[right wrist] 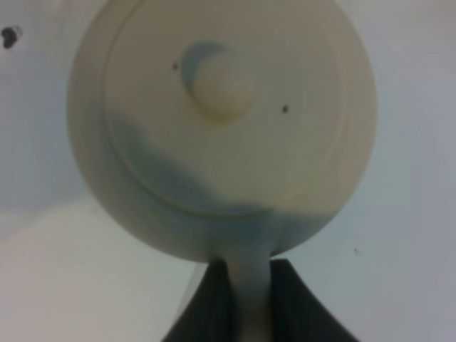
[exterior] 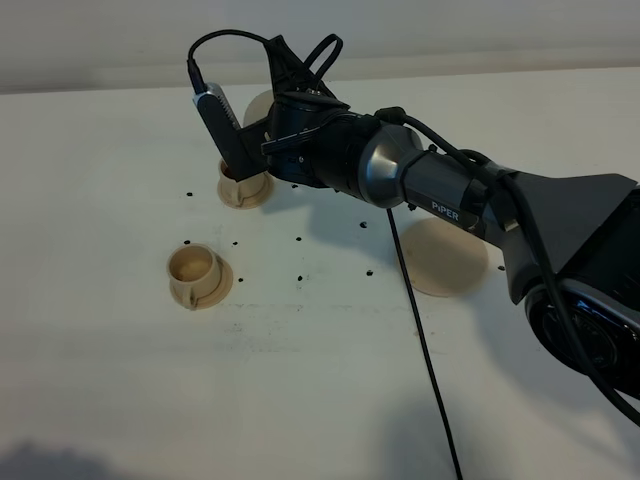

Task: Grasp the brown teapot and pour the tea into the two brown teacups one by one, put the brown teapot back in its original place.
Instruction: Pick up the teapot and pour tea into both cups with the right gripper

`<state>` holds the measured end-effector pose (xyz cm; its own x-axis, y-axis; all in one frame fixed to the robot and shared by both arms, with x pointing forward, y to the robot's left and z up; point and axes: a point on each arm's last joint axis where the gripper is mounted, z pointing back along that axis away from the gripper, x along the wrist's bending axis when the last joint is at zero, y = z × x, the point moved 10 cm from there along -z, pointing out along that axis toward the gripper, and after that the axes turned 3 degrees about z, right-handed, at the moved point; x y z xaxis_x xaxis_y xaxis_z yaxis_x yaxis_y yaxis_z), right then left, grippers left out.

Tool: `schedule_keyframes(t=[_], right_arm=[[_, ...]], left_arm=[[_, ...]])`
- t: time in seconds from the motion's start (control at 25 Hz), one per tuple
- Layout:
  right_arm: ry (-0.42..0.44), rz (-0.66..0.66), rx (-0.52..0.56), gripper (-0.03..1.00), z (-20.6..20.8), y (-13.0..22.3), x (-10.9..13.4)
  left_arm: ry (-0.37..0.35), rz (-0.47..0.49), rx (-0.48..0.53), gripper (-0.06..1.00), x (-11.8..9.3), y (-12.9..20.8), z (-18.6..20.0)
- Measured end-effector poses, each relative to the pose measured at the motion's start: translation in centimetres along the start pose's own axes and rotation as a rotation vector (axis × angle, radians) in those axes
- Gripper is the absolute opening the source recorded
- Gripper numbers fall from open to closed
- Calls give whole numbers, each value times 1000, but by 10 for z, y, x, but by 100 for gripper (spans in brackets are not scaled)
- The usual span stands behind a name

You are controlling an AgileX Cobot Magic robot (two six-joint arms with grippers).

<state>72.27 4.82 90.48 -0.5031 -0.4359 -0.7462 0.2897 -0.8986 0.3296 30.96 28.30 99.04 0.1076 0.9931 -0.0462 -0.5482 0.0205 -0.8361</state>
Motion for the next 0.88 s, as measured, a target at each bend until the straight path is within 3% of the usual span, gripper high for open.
schedule_keyframes(t=[0.88], right_arm=[[10,30,1,9,0,1,-2]], left_arm=[[0,0,0,36,0,0,0]])
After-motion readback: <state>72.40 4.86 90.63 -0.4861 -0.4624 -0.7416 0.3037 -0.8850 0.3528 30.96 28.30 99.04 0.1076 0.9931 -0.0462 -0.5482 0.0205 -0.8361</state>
